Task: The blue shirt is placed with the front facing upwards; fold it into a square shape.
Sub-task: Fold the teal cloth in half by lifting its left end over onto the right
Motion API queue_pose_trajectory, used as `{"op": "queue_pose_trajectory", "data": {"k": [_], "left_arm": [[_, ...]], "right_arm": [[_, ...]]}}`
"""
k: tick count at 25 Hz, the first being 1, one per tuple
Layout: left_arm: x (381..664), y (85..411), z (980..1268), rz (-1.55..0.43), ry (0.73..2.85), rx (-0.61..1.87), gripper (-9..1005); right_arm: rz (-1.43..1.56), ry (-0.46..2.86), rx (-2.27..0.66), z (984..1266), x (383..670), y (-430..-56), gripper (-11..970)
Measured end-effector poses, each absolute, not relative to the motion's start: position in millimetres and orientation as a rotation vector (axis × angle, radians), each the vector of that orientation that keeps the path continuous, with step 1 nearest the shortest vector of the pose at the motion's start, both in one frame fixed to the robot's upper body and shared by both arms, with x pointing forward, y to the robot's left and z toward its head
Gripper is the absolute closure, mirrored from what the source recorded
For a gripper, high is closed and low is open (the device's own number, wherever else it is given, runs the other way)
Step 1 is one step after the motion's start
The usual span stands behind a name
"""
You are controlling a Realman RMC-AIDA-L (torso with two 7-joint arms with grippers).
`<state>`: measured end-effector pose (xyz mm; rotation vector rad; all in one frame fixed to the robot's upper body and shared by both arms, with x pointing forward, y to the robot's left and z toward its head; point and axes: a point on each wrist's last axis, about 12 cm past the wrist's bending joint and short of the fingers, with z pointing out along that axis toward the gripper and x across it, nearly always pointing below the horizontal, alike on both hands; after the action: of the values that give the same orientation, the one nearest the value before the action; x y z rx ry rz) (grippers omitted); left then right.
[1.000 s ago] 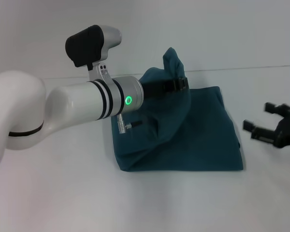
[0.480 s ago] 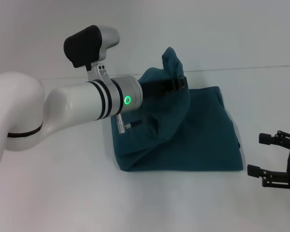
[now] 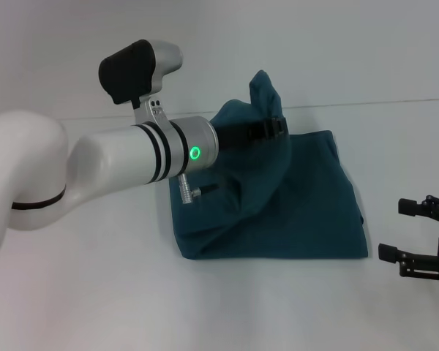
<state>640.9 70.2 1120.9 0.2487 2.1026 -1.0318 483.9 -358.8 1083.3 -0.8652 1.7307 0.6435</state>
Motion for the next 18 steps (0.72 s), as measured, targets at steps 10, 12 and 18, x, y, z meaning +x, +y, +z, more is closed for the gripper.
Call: {"op": "queue_pose_trajectory", "data": {"k": [10,12,18], "left_arm": [[639,62,1123,-1.058,2.093,0.257,927],[639,62,1124,-1.061,2.09,0.256,926],[640,63,1123,-1.056,2.088,0.237,924]], "right_arm": [[0.612,1.747,-0.861,1082,492,-356,17],[0.611,1.751,-0.87,1081,493,-355,17],[0.598,1.763,-0.876,1080,497,-353,17]]}}
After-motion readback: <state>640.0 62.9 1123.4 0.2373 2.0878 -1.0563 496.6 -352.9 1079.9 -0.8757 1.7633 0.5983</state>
